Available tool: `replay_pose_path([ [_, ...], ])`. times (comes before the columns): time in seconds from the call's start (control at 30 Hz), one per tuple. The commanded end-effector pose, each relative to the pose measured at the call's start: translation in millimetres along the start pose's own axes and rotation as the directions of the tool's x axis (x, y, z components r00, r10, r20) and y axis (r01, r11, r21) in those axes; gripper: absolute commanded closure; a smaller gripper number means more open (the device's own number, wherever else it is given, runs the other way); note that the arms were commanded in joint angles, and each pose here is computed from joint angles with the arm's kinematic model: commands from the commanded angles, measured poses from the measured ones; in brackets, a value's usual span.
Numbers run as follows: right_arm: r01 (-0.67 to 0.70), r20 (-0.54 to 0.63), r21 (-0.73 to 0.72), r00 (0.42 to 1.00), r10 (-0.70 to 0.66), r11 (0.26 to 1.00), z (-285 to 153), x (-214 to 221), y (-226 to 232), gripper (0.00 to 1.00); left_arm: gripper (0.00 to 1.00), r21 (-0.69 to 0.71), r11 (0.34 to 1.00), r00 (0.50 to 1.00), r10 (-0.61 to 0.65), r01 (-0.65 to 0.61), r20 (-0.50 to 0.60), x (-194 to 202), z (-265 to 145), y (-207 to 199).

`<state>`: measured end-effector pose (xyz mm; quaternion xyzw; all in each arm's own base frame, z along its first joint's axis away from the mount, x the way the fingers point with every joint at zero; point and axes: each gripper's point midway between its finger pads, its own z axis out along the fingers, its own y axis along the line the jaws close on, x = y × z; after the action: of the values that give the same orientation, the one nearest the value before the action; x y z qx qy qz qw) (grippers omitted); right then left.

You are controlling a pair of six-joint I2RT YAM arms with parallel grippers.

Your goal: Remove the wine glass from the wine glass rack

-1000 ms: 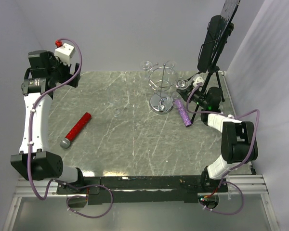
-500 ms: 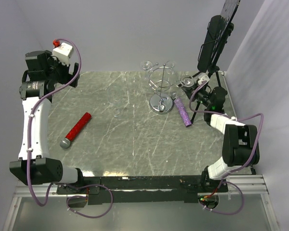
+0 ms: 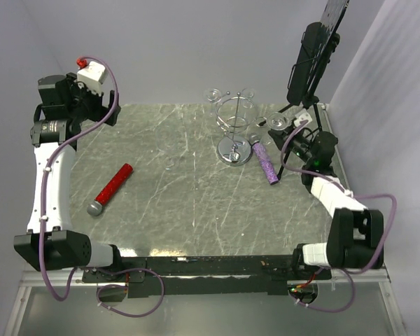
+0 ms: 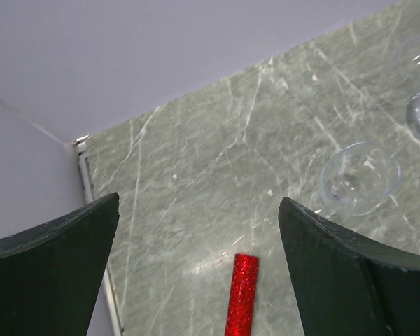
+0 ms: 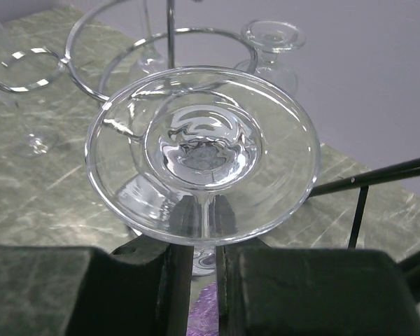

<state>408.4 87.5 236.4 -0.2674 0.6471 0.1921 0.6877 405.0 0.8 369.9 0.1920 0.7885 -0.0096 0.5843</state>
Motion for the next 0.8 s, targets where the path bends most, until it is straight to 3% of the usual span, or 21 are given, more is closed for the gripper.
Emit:
replay_pose_path([
  [0.0, -0.059, 0.051, 0.056, 0.997, 0.056, 0.997, -20, -48, 6, 1.0, 0.0, 0.054, 0.998, 0.989, 0.02, -0.029, 0.145, -33, -11, -18],
  [0.2, -0.39, -0.026, 0.17, 0.916, 0.4, 0.905, -50, -59, 24, 1.0, 0.0, 0.128, 0.979, 0.957, 0.118, -0.157, 0.266, -47, -22, -61],
  [0.3, -0.53, -0.044, 0.233, 0.832, 0.553, 0.816, -62, -67, 33, 1.0, 0.0, 0.191, 0.947, 0.925, 0.184, -0.257, 0.333, -48, -29, -104],
  [0.43, -0.691, -0.085, 0.271, 0.676, 0.732, 0.67, -73, -71, 49, 1.0, 0.0, 0.248, 0.874, 0.854, 0.285, -0.419, 0.435, -47, -43, -163],
  [0.5, -0.738, -0.113, 0.271, 0.613, 0.782, 0.618, -75, -74, 58, 1.0, 0.0, 0.248, 0.826, 0.794, 0.334, -0.506, 0.508, -47, -52, -192],
  [0.63, -0.775, -0.118, 0.251, 0.57, 0.813, 0.58, -79, -90, 65, 1.0, 0.0, 0.229, 0.713, 0.661, 0.413, -0.663, 0.626, -33, -66, -247],
  [0.77, -0.892, -0.131, 0.229, 0.369, 0.92, 0.391, -79, -90, 65, 1.0, 0.0, 0.085, 0.614, 0.453, 0.475, -0.785, 0.754, -33, -80, -289],
])
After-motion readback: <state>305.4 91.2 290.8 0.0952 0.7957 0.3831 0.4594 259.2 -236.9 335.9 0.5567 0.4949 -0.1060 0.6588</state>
